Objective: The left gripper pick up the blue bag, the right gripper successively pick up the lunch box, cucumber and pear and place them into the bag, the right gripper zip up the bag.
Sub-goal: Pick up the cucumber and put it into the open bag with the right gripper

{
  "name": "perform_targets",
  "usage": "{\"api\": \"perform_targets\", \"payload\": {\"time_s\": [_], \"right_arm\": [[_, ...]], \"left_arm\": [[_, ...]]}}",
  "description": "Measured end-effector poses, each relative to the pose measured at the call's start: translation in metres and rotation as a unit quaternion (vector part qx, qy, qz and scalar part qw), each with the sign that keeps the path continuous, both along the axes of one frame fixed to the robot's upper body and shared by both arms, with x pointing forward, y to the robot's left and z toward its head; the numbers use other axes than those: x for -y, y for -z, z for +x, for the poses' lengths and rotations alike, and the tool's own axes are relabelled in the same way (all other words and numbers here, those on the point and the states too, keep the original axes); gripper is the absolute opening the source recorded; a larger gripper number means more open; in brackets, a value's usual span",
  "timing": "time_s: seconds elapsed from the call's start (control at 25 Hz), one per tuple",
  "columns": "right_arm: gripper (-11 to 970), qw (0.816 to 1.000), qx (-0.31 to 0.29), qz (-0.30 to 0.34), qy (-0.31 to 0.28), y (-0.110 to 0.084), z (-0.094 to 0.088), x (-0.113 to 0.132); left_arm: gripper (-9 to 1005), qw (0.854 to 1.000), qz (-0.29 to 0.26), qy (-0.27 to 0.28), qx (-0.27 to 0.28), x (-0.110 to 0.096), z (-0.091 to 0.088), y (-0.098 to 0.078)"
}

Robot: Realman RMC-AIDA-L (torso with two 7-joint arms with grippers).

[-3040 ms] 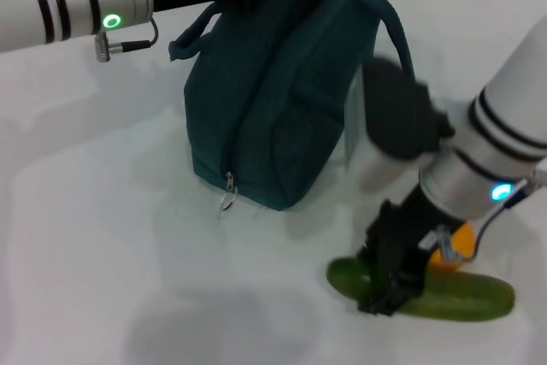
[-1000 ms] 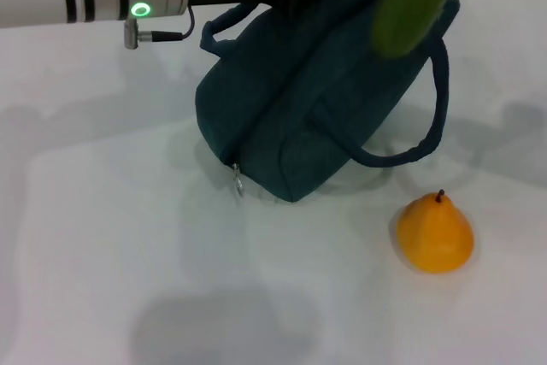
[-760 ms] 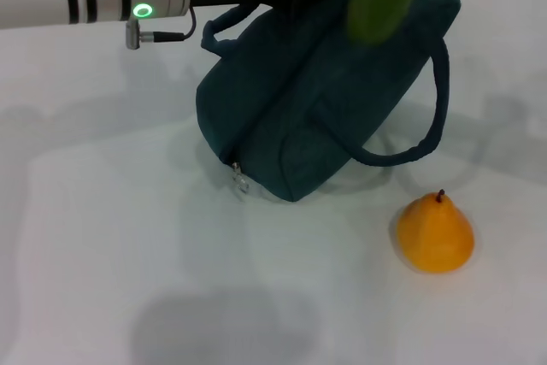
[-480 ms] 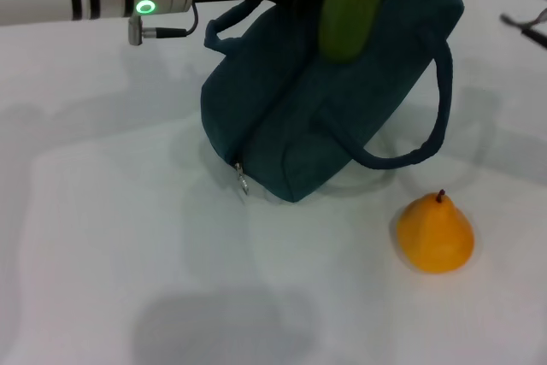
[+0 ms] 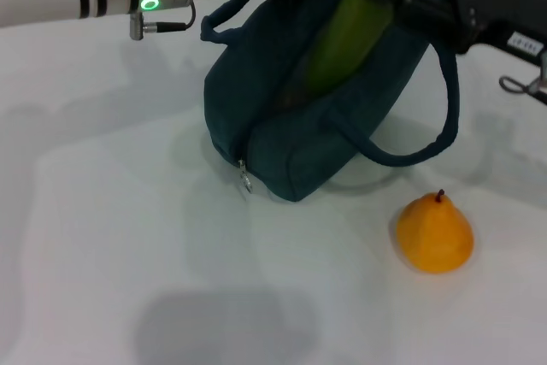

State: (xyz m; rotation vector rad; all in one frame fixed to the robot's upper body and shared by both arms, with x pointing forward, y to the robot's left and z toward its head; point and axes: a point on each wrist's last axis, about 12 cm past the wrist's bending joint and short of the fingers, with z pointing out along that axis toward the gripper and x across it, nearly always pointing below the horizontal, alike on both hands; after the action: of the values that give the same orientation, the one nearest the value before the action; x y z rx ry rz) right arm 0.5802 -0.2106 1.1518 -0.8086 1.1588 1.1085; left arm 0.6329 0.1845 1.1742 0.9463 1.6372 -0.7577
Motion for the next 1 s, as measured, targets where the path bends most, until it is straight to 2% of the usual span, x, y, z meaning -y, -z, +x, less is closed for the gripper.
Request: {"api": "perform_targets", "payload": {"time_s": [0.24,0.48,0.76,1.0], "right_arm": [[597,1.000,-0.003,-0.027,-0.003,0.018,-0.009,-0.003],[597,0.999,-0.007,-0.052,0.013,0.029,-0.006,-0.012],[597,0.998,-0.015,-0.048,0.026,0.029,-0.003,-0.014],[601,0.998,-0.017,-0.056,0.013,0.031,-0.005,-0.019]], "left_arm": [[80,1.000,0.009,-0.006,0.012,0.000,0.002,0.003],[80,1.000,0.017,0.001,0.013,0.005,0.002,0.005],[80,1.000,0.022,0.007,0.013,0.008,0.001,0.007],[80,1.000,0.024,0.001,0.016,0.008,0.002,0.008]]}}
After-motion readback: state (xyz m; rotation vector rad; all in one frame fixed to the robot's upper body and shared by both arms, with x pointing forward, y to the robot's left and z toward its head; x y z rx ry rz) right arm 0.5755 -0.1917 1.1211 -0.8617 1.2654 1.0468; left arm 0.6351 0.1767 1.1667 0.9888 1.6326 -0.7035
